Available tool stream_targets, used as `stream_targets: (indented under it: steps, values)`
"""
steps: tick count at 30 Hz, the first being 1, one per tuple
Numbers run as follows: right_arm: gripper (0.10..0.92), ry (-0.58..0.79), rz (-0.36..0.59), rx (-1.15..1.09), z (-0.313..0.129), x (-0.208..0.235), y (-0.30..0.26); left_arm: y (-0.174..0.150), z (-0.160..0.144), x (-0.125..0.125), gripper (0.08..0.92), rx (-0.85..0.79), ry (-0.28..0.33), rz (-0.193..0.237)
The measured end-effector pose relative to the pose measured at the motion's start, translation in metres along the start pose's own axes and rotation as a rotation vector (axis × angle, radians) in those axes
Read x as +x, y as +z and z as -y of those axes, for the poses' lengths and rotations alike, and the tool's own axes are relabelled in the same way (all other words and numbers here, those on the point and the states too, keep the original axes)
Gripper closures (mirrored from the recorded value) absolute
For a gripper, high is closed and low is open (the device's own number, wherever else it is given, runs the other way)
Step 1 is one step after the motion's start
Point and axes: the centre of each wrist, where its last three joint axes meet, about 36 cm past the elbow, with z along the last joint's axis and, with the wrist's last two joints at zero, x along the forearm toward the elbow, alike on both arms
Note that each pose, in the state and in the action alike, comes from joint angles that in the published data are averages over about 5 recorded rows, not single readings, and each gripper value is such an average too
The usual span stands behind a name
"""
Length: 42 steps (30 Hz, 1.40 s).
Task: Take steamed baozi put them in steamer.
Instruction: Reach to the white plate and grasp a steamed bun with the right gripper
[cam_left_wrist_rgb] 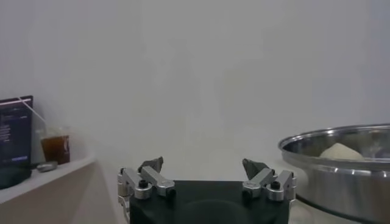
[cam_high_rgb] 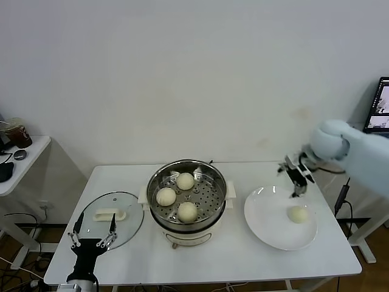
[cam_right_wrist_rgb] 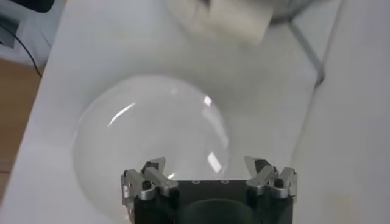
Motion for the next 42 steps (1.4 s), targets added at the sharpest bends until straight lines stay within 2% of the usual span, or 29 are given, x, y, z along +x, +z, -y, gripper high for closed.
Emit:
stream_targets:
  steps: [11,26,29,39,42]
  values:
    - [0.200,-0.050,-0.057,-0.122,-0.023,-0.072,0.040,0.001,-0.003,0.003,0.177,-0.014,-0.006,-0.011]
    - [0.205,-0.074,-0.079,-0.201,-0.022,-0.135,0.046,0.003,-0.003,0.003,0.177,-0.014,-0.012,-0.013]
    - [0.243,-0.078,-0.081,-0.207,-0.021,-0.142,0.044,0.003,-0.003,0.002,0.177,-0.014,-0.013,-0.013]
    - [0.522,-0.084,-0.091,-0.225,-0.018,-0.144,0.046,0.004,-0.005,0.002,0.177,-0.014,-0.017,-0.014]
    - [0.575,-0.083,-0.088,-0.228,-0.016,-0.138,0.045,0.003,-0.006,0.002,0.177,-0.015,-0.018,-0.013]
